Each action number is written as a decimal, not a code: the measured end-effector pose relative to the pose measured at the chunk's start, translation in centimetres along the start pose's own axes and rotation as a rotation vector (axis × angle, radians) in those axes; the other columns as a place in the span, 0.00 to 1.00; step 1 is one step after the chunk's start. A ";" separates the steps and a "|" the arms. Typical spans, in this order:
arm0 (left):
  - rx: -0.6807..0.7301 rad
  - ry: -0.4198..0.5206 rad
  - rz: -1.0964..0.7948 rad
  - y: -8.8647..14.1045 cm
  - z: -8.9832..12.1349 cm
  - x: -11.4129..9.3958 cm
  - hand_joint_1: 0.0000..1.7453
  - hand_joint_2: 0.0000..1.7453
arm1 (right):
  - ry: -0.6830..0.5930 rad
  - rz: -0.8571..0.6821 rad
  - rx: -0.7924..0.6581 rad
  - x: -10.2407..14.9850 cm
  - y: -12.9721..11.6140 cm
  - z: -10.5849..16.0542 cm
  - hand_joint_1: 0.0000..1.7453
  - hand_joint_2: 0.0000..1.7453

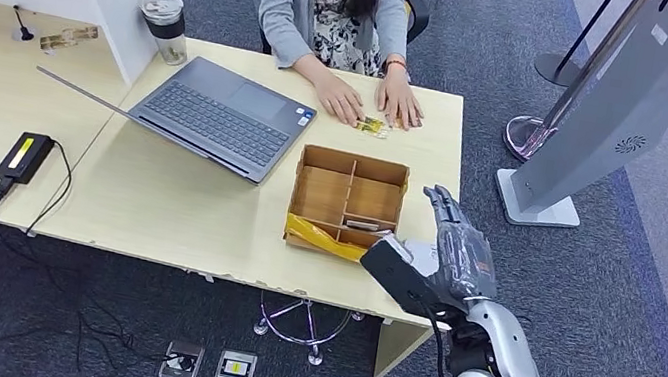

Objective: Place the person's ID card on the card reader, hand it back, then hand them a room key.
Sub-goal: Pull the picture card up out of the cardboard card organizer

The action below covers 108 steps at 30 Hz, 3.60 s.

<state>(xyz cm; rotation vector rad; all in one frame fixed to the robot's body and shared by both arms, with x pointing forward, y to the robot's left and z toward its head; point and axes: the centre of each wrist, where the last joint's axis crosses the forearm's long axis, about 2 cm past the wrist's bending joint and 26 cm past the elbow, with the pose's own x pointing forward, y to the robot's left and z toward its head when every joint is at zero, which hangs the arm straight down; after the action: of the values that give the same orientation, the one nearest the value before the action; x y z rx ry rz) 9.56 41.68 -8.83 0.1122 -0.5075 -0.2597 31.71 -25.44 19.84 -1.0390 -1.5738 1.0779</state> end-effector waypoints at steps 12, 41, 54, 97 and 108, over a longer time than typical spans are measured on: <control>-0.008 0.003 0.002 0.0 0.0 0.0 0.00 0.00 | -0.068 0.068 0.053 3.2 1.4 -2.6 0.00 1.00; -0.025 0.004 0.002 0.2 0.0 0.0 0.00 0.00 | -0.106 0.093 0.160 6.3 3.7 -4.8 0.00 1.00; -0.024 0.004 0.002 0.3 0.1 0.0 0.00 0.00 | -0.119 0.141 0.168 6.6 4.8 -5.5 0.00 1.00; -0.029 -0.005 0.008 0.4 0.1 -0.1 0.00 0.00 | -0.133 0.199 0.280 7.1 7.1 -7.0 0.71 1.00; -0.025 -0.005 0.015 0.5 0.1 -0.1 0.00 0.00 | -0.134 0.222 0.295 6.7 7.4 -7.1 0.00 1.00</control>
<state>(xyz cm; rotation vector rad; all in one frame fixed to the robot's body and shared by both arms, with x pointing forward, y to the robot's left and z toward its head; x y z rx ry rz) 9.54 42.14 -8.71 0.0834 -0.5097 -0.2512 38.15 -15.96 15.58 -0.9696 -1.3702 1.5083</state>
